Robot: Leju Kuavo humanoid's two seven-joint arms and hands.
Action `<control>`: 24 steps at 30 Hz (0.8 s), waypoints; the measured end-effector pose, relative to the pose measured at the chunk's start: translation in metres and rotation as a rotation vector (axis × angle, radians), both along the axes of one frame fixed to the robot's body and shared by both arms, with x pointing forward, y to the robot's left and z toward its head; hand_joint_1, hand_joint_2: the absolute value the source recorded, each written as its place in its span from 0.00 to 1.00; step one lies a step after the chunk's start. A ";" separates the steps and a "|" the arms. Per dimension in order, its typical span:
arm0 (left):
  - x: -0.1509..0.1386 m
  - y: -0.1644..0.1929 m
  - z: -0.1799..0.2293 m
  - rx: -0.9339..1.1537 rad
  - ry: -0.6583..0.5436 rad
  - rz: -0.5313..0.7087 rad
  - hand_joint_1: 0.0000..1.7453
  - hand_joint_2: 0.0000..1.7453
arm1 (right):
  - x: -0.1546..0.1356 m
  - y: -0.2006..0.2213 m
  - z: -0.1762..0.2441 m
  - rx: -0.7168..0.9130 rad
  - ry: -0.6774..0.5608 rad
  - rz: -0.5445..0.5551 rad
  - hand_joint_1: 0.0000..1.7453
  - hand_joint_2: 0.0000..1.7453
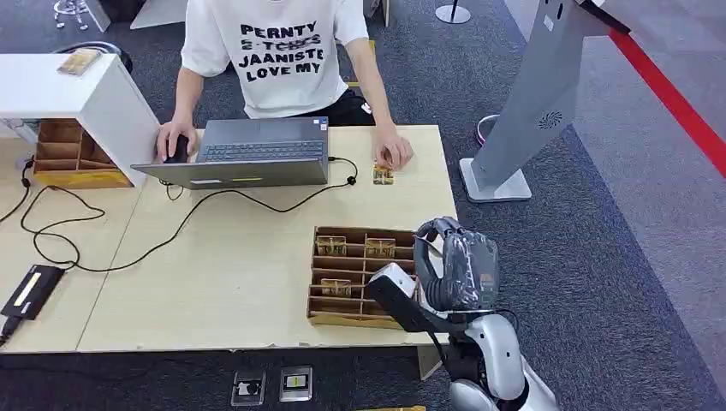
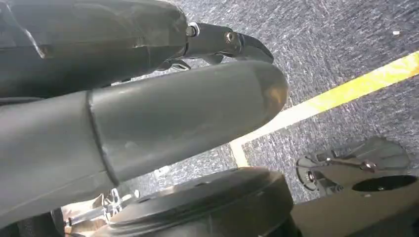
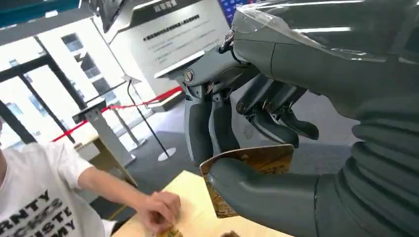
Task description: Pass the card to the sensor for recognition and then transmit it.
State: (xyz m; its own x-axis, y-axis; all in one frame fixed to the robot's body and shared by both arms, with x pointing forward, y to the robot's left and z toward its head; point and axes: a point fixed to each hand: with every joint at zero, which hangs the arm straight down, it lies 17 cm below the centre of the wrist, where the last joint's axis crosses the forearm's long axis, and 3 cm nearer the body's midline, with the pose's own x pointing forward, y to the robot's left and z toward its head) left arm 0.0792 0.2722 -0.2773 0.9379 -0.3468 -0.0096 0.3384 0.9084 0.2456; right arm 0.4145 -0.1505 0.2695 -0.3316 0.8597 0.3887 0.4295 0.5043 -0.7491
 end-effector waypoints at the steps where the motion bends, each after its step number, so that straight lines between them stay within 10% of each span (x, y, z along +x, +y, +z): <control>1: 0.001 -0.001 0.000 -0.003 0.000 -0.002 0.00 0.00 | -0.001 -0.003 0.003 0.005 -0.009 -0.005 1.00 1.00; 24: 0.021 -0.008 0.004 -0.009 -0.016 -0.023 0.00 0.00 | -0.009 -0.002 0.075 -0.013 -0.263 0.039 1.00 1.00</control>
State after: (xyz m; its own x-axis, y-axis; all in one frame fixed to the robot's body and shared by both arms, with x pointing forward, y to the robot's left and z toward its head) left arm 0.1006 0.2639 -0.2733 0.9296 -0.3685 0.0086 0.3555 0.9025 0.2430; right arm 0.4058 -0.1524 0.3450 -0.4525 0.8486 0.2740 0.5907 0.5154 -0.6209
